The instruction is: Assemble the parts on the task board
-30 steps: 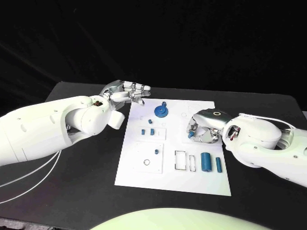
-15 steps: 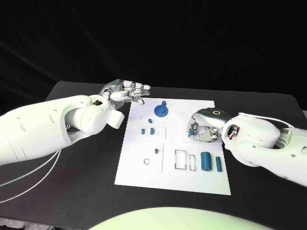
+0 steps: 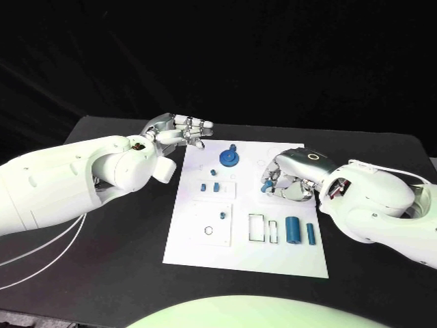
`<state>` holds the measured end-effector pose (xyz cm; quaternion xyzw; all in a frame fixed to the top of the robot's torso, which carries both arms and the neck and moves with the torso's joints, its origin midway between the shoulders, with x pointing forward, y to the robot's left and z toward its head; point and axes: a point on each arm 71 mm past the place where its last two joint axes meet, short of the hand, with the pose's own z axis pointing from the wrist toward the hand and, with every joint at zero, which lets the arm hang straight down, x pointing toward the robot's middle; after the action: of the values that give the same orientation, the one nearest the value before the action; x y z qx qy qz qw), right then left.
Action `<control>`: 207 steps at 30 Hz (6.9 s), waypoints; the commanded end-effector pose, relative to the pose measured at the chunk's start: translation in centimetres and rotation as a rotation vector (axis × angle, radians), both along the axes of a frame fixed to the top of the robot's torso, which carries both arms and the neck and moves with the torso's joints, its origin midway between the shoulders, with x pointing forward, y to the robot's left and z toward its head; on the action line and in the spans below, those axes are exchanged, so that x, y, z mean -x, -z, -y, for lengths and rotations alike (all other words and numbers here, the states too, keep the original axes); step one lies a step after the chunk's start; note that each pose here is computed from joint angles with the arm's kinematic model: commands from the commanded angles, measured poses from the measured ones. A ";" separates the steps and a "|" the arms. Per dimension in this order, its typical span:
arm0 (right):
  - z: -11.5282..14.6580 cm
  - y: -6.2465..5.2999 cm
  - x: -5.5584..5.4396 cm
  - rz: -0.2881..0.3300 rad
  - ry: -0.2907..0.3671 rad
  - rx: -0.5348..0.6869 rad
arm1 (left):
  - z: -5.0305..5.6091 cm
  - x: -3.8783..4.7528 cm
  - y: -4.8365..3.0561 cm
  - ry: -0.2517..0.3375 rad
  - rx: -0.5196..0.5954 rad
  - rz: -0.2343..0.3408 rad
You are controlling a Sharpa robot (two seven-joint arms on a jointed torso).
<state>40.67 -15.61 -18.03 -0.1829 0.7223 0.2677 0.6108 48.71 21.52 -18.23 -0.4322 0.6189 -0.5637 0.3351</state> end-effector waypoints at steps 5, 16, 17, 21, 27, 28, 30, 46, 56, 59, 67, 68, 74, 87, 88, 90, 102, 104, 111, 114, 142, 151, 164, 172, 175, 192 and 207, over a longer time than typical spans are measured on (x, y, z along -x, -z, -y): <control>-3.1 -1.5 2.3 0.026 -0.087 -0.112 | 0.4 -0.01 0.11 0.025 0.009 0.000; -8.9 0.7 4.9 -0.060 -0.226 -0.168 | 1.0 -0.01 0.25 0.038 0.011 -0.004; -9.1 1.1 4.9 -0.070 -0.228 -0.168 | 1.0 0.00 0.26 0.039 0.011 -0.006; -9.8 2.3 4.8 -0.101 -0.229 -0.161 | 1.1 0.01 0.29 0.042 0.011 -0.009; -10.4 3.8 4.7 -0.133 -0.219 -0.147 | 1.1 0.01 0.29 0.042 0.011 -0.009; -10.5 4.0 4.7 -0.137 -0.216 -0.143 | 1.1 0.01 0.29 0.042 0.011 -0.009; -10.6 4.4 4.6 -0.142 -0.212 -0.135 | 1.1 0.02 0.29 0.043 0.011 -0.009; -11.2 5.8 4.3 -0.163 -0.216 -0.083 | 1.1 0.02 0.31 0.045 0.011 -0.011; -11.2 6.1 4.3 -0.176 -0.224 -0.056 | 1.1 0.02 0.31 0.044 0.010 -0.012; -11.2 6.2 4.3 -0.184 -0.225 -0.045 | 1.1 0.02 0.31 0.044 0.010 -0.012; -11.2 6.4 4.3 -0.195 -0.226 -0.028 | 1.1 0.01 0.33 0.044 0.009 -0.013; -11.3 6.4 4.3 -0.195 -0.226 -0.027 | 1.1 0.01 0.33 0.043 0.009 -0.013; -11.4 6.4 4.3 -0.187 -0.227 -0.018 | 1.1 0.01 0.33 0.042 0.008 -0.014; -12.0 6.4 4.3 -0.171 -0.230 -0.037 | 1.1 0.00 0.36 0.044 0.007 -0.017; -12.0 6.4 4.3 -0.171 -0.230 -0.038 | 1.1 0.00 0.36 0.044 0.007 -0.017; -12.0 6.4 4.2 -0.170 -0.229 -0.039 | 1.2 0.00 0.36 0.045 0.007 -0.018; -11.7 6.0 4.5 -0.154 -0.226 -0.069 | 1.1 0.00 0.38 0.045 0.007 -0.019; -11.5 5.8 4.7 -0.148 -0.226 -0.080 | 1.1 0.00 0.38 0.044 0.006 -0.019; -10.4 4.8 5.8 -0.148 -0.226 -0.118 | 1.0 -0.03 0.39 0.040 0.005 -0.019; -9.9 4.5 6.1 -0.149 -0.221 -0.126 | 0.9 -0.05 0.40 0.038 0.004 -0.019; 8.9 1.7 4.9 -0.254 0.386 -0.135 | 0.5 0.07 0.56 0.033 0.001 -0.017; 9.4 3.5 6.2 -0.256 0.429 -0.062 | 0.5 0.11 0.78 0.037 -0.001 -0.023; 7.9 5.4 6.5 -0.274 0.424 -0.029 | 0.3 0.19 0.81 0.036 -0.002 -0.023; 7.1 6.6 6.5 -0.289 0.418 -0.029 | 0.3 0.25 0.78 0.039 -0.001 -0.023; 6.8 7.0 6.5 -0.295 0.416 -0.029 | 0.3 0.27 0.78 0.038 -0.001 -0.023; 5.8 8.6 6.2 -0.330 0.418 -0.033 | 0.0 0.39 0.74 0.033 -0.004 -0.026; 5.3 6.1 6.9 -0.211 0.449 -0.272 | 0.0 0.39 0.74 0.034 -0.004 -0.026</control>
<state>33.70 -21.00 -24.91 0.0687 0.7890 0.2166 0.5709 48.38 21.79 -19.08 -0.4343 0.6313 -0.5551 0.3236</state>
